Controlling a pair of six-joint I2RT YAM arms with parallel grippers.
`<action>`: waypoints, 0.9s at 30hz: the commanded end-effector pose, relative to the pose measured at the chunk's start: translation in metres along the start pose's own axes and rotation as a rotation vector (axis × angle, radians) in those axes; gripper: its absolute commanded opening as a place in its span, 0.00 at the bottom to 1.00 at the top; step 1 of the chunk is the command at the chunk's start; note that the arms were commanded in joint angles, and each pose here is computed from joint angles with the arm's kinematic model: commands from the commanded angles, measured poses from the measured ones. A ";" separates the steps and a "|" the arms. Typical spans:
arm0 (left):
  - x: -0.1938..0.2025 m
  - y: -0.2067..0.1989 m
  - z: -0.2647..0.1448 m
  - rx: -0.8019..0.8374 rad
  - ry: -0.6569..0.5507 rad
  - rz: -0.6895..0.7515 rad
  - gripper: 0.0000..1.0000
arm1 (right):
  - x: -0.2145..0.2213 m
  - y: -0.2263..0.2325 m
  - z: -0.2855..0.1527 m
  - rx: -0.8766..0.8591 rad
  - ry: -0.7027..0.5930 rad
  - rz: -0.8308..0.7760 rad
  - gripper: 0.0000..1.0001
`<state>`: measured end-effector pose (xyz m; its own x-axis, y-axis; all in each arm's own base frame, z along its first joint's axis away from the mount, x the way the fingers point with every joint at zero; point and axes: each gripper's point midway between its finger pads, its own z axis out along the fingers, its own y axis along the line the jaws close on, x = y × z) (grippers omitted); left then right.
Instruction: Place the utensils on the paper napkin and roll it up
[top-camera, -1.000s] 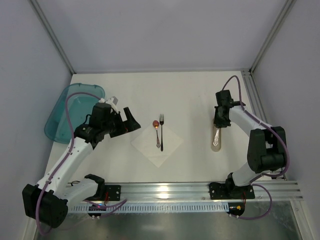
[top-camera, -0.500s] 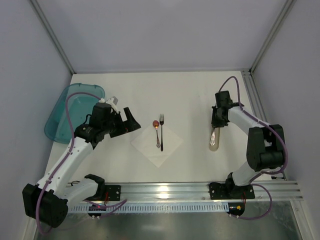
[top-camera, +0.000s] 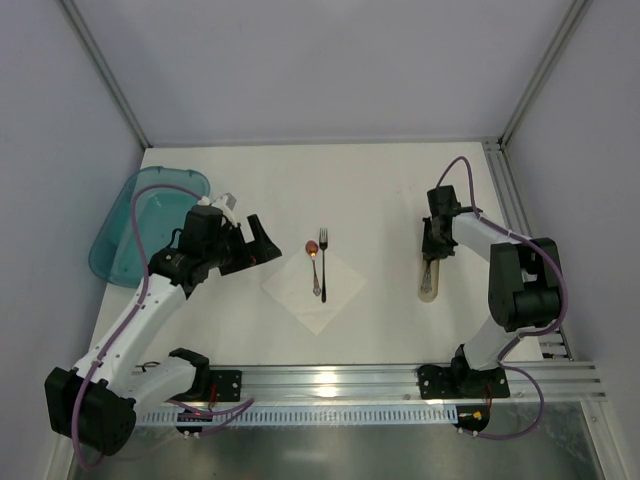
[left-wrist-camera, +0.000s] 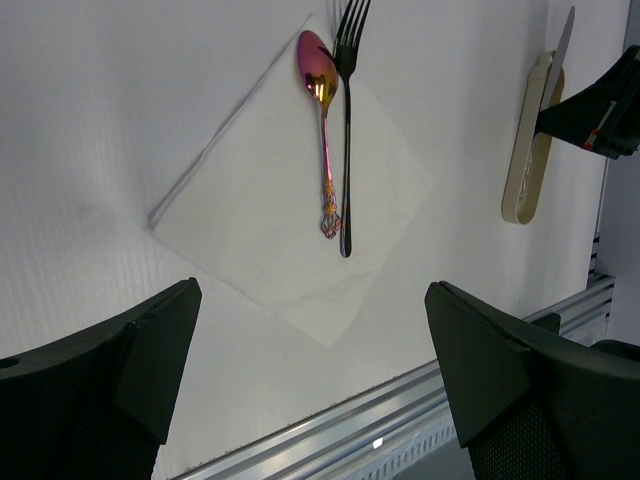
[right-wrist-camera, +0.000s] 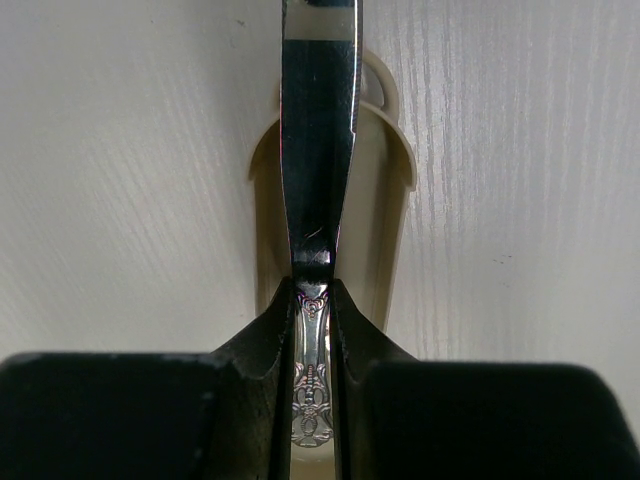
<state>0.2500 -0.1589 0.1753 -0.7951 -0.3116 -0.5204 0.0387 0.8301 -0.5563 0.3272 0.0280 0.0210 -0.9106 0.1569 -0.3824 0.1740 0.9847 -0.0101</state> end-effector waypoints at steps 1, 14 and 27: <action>-0.010 -0.005 -0.002 0.024 -0.038 0.021 1.00 | -0.009 0.000 -0.004 -0.002 -0.039 0.024 0.14; -0.008 -0.009 -0.005 0.050 -0.038 0.016 1.00 | 0.008 0.000 -0.020 -0.033 -0.030 0.040 0.26; -0.004 -0.009 -0.009 0.062 -0.043 0.012 1.00 | 0.024 -0.002 -0.022 -0.039 -0.019 0.057 0.29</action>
<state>0.2441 -0.1588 0.1744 -0.7960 -0.3134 -0.5179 0.0441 0.8232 -0.5660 0.2950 0.0311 0.0271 -0.9055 0.1914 -0.3787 0.1938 0.9805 0.0322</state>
